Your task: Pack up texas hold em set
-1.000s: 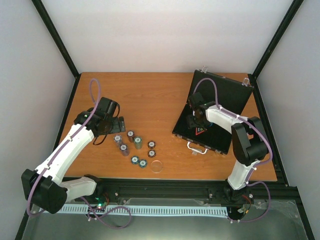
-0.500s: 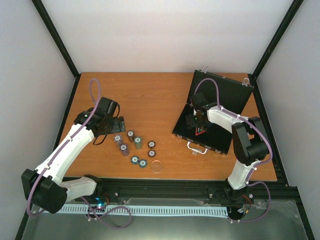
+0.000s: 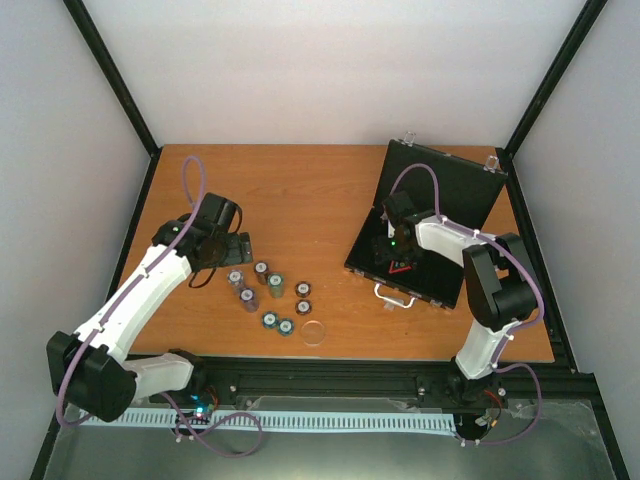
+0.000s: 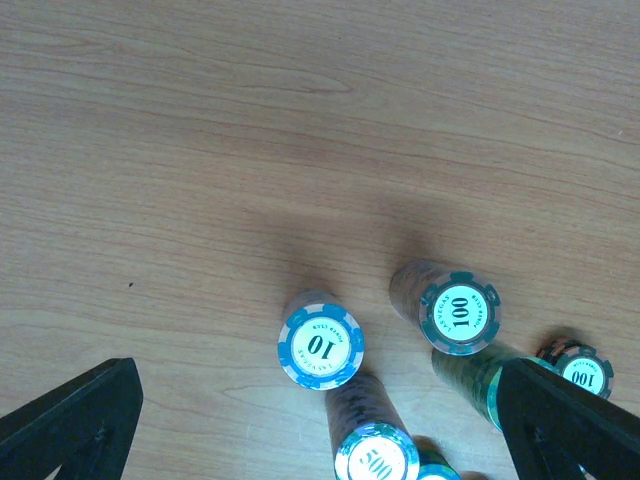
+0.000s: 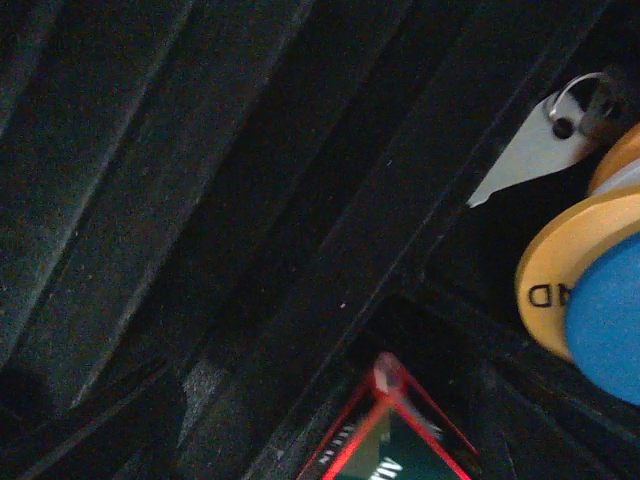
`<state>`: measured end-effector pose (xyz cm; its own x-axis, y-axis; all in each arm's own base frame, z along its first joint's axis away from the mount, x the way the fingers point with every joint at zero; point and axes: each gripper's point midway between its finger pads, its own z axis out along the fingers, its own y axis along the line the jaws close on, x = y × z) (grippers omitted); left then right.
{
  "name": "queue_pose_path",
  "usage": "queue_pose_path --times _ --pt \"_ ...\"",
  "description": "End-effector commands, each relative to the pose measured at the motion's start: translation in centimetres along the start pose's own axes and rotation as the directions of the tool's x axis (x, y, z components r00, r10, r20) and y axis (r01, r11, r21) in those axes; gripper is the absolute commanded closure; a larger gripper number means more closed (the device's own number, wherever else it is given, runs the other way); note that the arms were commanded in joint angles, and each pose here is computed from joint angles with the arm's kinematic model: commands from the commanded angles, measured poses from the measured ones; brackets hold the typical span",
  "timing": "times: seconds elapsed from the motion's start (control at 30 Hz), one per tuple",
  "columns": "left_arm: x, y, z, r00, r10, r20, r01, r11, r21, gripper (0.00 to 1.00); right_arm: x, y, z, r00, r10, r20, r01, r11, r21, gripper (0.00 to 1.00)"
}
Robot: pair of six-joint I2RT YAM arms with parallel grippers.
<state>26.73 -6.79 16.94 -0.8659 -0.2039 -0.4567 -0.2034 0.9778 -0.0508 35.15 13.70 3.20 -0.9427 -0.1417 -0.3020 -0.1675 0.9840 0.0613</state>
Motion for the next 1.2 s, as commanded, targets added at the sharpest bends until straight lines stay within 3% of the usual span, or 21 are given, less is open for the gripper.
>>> queue_pose_path --times 0.0,0.47,0.87,1.0,1.17 --pt "-0.5 -0.5 0.1 1.0 0.006 0.015 -0.006 1.0 0.014 0.0 0.7 0.9 -0.1 0.999 0.045 -0.017 -0.046 0.996 -0.071 0.21" --pt "-0.6 -0.8 0.4 1.0 0.015 0.015 -0.016 1.0 0.019 0.0 0.0 0.9 -2.2 0.999 0.052 0.001 -0.051 0.996 -0.07 0.21" --pt "-0.5 -0.6 0.4 1.0 0.022 0.012 -0.022 1.0 0.013 0.0 2.1 0.5 -0.6 0.997 0.052 -0.064 -0.055 0.997 -0.05 0.23" --pt "-0.4 -0.6 0.5 1.0 0.022 0.009 -0.022 1.0 0.013 0.0 0.7 0.6 -2.4 0.998 0.052 0.026 -0.05 0.997 -0.06 0.24" --pt "-0.3 -0.7 0.7 1.0 0.026 0.005 -0.026 1.0 0.014 0.0 -0.5 1.9 -2.7 0.999 0.022 0.031 -0.018 0.993 -0.121 0.22"
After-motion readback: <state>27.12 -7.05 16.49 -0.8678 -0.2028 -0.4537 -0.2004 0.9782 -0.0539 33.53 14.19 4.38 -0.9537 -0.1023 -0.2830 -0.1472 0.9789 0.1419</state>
